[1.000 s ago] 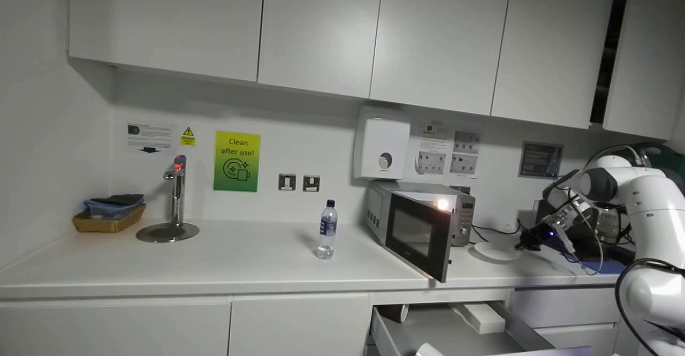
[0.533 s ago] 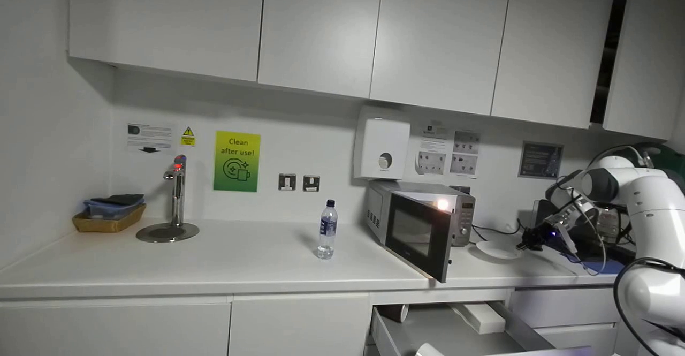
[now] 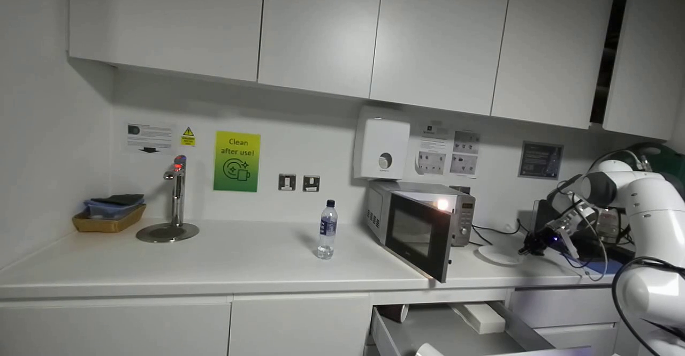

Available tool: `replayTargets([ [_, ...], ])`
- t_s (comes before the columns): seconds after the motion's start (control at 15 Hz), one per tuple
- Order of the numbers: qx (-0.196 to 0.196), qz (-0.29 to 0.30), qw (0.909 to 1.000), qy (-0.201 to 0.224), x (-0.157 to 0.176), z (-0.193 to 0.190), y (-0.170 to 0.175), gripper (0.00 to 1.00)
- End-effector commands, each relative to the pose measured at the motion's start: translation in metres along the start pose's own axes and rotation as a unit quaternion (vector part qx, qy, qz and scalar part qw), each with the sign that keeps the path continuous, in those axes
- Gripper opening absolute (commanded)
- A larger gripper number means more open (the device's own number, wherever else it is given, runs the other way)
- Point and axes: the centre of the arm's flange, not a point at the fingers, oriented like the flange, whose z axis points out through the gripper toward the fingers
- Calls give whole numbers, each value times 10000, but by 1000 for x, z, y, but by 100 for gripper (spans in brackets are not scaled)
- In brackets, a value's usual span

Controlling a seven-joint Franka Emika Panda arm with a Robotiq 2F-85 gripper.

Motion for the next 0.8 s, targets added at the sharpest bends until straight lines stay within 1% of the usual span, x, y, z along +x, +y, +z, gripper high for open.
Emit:
replayTargets([
  [0.0,279,-141,9995,-16,8,-8,2,1],
  [0.73,279,-109,9995,-35,12,-2,15,1],
])
